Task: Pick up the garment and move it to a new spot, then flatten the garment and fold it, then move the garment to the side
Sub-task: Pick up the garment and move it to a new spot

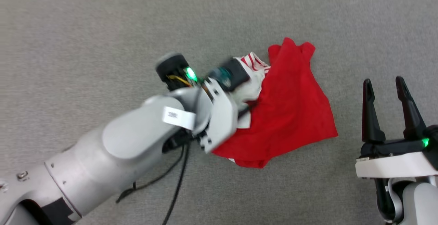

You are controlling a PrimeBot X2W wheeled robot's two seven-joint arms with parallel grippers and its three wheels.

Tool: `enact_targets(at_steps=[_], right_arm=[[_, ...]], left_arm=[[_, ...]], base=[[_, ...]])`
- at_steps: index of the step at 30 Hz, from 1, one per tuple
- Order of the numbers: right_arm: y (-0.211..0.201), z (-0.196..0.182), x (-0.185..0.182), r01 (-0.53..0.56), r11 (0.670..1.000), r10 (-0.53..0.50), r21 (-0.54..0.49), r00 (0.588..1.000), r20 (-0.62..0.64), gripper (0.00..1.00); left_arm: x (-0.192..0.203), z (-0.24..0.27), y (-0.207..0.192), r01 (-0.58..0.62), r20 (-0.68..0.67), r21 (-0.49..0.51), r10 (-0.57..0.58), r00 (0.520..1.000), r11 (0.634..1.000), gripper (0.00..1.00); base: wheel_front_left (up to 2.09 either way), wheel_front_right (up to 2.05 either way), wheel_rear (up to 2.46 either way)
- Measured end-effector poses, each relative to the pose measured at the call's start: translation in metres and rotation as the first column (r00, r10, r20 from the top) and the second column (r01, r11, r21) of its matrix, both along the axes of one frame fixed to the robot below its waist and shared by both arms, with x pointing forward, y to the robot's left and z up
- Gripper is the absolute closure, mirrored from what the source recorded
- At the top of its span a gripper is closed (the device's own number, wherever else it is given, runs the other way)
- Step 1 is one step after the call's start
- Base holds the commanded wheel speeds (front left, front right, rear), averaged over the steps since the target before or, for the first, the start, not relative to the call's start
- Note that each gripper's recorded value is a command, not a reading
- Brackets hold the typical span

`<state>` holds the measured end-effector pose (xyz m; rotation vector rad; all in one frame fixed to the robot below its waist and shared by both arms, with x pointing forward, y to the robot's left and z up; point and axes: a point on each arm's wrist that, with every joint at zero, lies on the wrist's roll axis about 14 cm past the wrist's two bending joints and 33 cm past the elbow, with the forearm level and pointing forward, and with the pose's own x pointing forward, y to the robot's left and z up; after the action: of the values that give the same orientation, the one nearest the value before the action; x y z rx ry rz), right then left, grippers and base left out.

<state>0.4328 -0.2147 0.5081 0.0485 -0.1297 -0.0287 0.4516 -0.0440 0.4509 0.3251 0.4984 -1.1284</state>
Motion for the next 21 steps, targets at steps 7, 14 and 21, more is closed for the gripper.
enact_targets(at_steps=[7,14,21], right_arm=[[0.013,0.007,-0.012,-0.035,0.999,0.035,0.005,0.999,0.009,0.0],[0.025,0.014,-0.025,-0.069,0.998,0.069,0.004,0.997,0.022,0.0],[0.036,0.021,-0.036,-0.1,0.995,0.099,0.003,0.994,0.036,0.0]], left_arm=[[0.034,0.062,0.027,-0.192,0.204,-0.241,0.243,0.948,0.951,0.0],[0.033,0.09,0.082,-0.343,0.327,-0.366,0.465,0.823,0.865,0.0],[0.016,0.097,0.148,-0.525,0.35,-0.434,0.674,0.651,0.732,0.0]], base=[[0.0,0.0,0.0],[0.0,0.0,0.0],[0.0,0.0,0.0]])
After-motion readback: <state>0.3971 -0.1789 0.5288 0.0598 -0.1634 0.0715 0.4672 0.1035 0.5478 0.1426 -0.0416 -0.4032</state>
